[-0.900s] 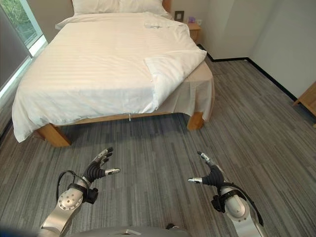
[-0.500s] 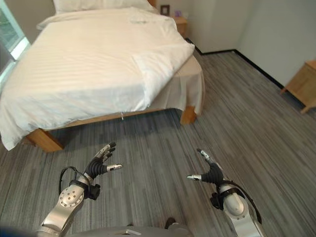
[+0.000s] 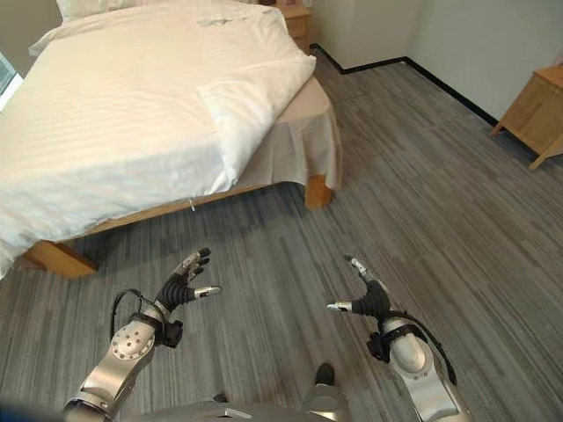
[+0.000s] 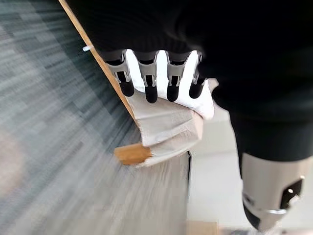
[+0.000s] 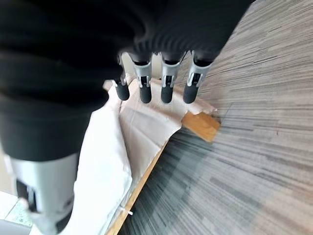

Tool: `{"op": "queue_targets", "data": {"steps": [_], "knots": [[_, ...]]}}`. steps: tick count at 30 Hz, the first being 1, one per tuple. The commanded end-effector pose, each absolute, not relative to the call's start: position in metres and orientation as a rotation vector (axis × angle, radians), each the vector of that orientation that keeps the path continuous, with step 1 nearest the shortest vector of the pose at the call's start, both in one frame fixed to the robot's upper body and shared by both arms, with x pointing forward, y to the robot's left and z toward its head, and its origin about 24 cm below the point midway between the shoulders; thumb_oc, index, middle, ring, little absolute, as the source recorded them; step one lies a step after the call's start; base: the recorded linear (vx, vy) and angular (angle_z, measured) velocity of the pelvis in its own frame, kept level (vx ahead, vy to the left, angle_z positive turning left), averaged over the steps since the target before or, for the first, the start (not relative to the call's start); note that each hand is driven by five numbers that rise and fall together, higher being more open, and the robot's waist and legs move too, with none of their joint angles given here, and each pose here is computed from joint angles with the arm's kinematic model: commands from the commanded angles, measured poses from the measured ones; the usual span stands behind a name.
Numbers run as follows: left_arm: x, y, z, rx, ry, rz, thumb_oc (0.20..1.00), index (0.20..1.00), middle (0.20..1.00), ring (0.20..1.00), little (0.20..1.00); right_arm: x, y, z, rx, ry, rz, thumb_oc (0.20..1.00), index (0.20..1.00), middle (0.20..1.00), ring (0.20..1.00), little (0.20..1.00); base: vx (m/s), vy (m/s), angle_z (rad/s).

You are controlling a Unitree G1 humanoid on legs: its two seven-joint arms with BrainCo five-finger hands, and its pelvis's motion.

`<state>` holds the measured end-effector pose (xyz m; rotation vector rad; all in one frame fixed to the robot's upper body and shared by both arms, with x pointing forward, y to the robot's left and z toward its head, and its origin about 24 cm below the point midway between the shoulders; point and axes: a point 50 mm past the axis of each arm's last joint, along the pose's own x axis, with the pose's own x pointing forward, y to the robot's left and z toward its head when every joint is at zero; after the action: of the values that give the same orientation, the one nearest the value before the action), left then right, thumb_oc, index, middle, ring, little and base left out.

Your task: Making the bed.

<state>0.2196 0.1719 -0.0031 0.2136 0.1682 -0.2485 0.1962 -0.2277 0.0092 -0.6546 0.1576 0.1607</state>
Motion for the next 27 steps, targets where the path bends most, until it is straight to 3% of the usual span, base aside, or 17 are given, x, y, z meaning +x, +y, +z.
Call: {"op": "queue_targets", "data": {"steps": [1,20,27], "knots": [[0.235,0.151,0.024,0.141,0.022,-0.319,1.0,1.0,1.0,1.0,1.0,0.209,-0.225,0.045,-0.669,-0.02,0.171,1.0,1.0,1.0,1.0,1.0,0.13,-0.143,-0.41],[0.23,0.145,0.017,0.162,0.051,-0.313,1.0,1.0,1.0,1.0,1.0,0.214,-0.202,0.042,-0.742,-0.048,0.264,1.0,1.0,1.0,1.0,1.0,0.42,-0.007,-0.3],[0.242,0.14,0.026,0.207,0.017,-0.337,1.0,1.0,1.0,1.0,1.0,0.216,-0.195,0.046,-0.674,-0.068,0.228,1.0,1.0,1.0,1.0,1.0,0.38,0.007,0.43]]}}
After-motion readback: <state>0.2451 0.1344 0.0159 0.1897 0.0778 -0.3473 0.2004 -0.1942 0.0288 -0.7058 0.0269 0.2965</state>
